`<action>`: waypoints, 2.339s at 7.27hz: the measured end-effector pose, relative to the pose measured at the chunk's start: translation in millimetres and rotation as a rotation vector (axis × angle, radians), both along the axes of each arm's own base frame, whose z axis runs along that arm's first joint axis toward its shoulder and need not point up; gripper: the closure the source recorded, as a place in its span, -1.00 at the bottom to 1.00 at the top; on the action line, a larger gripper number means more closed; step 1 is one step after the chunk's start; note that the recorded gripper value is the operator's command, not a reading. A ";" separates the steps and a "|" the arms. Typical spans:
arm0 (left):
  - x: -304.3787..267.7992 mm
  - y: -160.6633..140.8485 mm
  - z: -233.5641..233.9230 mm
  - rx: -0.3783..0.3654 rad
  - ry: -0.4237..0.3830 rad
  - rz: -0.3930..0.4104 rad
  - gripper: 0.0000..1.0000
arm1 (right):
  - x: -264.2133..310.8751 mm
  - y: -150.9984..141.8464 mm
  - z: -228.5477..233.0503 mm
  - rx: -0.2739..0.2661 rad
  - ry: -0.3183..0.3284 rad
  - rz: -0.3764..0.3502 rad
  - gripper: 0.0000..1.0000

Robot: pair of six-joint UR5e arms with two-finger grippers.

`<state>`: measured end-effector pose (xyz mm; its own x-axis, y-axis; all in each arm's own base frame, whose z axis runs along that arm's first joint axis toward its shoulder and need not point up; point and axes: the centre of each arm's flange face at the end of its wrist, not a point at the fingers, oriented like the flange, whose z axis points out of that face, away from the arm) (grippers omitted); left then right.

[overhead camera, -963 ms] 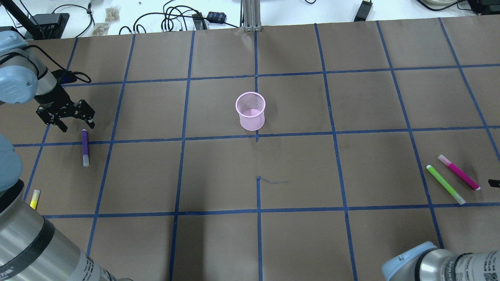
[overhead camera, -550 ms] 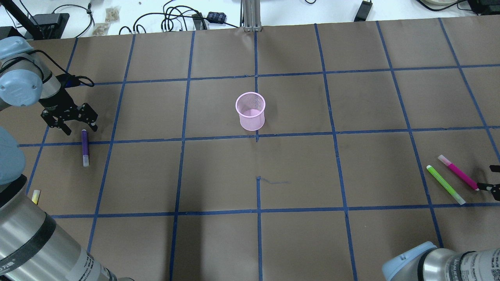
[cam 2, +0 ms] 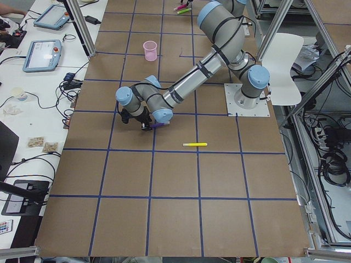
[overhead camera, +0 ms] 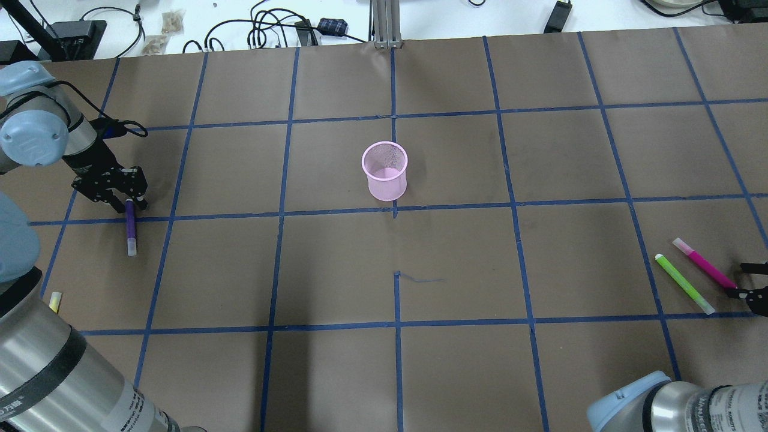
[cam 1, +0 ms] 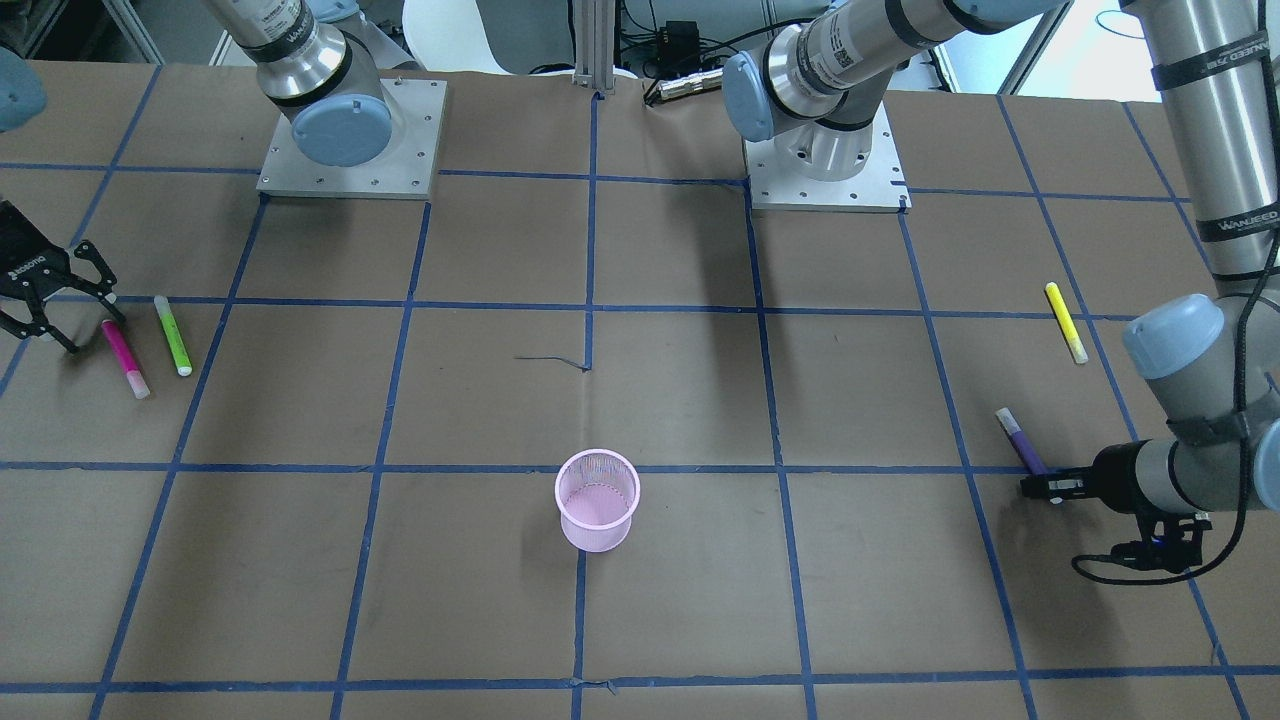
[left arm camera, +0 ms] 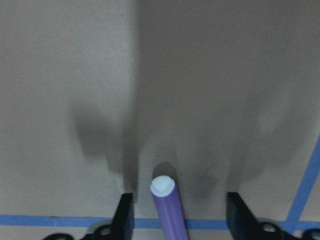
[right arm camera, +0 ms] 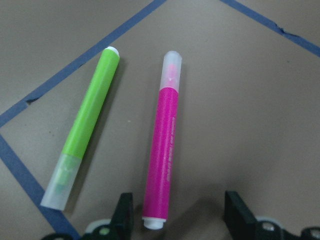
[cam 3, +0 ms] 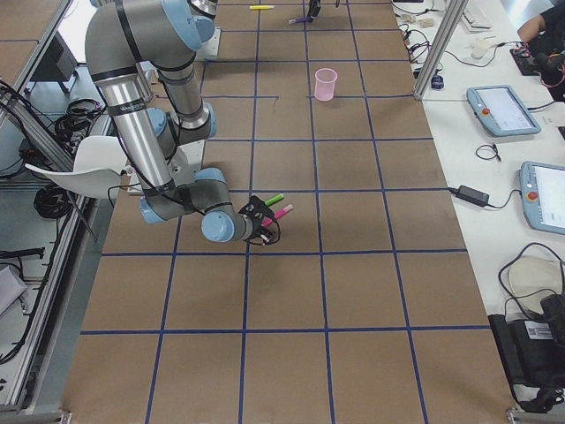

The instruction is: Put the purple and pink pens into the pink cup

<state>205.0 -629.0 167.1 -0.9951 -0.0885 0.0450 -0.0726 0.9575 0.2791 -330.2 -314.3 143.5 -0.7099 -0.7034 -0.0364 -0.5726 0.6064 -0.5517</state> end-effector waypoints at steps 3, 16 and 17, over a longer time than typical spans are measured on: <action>0.8 0.1 -0.6 -0.001 0.003 -0.010 0.42 | 6.7 -0.4 -3.0 -0.003 -0.011 0.011 0.00; -2.5 0.0 23.0 -0.029 0.000 -0.024 0.98 | 87.6 -88.3 169.9 -0.063 0.286 0.111 0.87; -4.0 0.3 27.1 -0.035 0.007 -0.021 0.98 | 124.8 -117.6 209.9 -0.055 0.379 0.173 0.88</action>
